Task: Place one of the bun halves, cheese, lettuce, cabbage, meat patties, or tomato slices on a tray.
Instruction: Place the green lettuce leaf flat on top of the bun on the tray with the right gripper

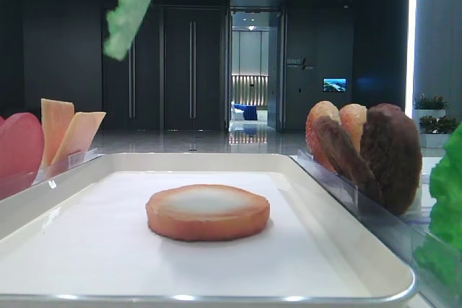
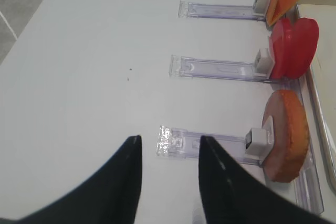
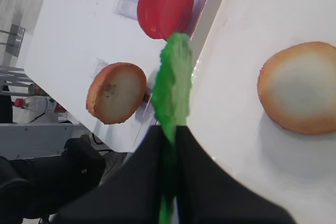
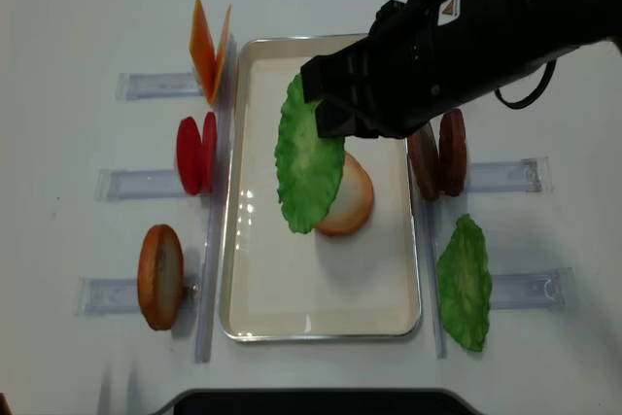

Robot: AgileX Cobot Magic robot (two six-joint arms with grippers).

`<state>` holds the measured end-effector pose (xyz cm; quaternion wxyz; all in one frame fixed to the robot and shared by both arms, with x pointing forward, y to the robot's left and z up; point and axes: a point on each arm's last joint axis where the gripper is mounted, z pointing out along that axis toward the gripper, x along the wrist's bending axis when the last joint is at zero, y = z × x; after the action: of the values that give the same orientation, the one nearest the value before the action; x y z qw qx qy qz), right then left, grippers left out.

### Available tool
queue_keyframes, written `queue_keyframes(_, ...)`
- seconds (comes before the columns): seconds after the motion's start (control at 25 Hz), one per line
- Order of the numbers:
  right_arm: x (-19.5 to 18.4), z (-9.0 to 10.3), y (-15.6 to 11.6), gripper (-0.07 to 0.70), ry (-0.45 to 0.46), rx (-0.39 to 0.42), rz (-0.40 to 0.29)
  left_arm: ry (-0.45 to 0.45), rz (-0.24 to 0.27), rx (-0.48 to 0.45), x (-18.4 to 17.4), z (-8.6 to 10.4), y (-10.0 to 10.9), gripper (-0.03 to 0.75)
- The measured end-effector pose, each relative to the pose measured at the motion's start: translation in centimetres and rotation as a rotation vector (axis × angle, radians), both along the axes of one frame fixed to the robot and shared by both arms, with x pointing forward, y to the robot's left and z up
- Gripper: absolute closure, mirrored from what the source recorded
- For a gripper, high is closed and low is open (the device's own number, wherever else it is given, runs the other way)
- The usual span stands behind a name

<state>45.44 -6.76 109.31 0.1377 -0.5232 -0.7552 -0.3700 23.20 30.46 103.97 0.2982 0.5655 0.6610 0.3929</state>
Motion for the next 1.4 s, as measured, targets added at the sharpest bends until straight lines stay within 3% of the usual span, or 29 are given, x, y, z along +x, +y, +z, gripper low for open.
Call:
queue_keyframes(0.72,3.1,-6.5,2.6,0.605,0.004,-0.086,0.085,0.000,0.000,0.000,0.0,0.0,0.0,0.433)
queue_keyframes(1.08,4.0,-8.6,2.9,0.605,-0.006,-0.131,0.095,0.000,0.000,0.000,0.0,0.0,0.0,0.433)
queue_keyframes(1.4,5.2,-8.9,1.8,0.605,-0.016,-0.147,0.074,0.000,0.000,0.000,0.0,0.0,0.0,0.433)
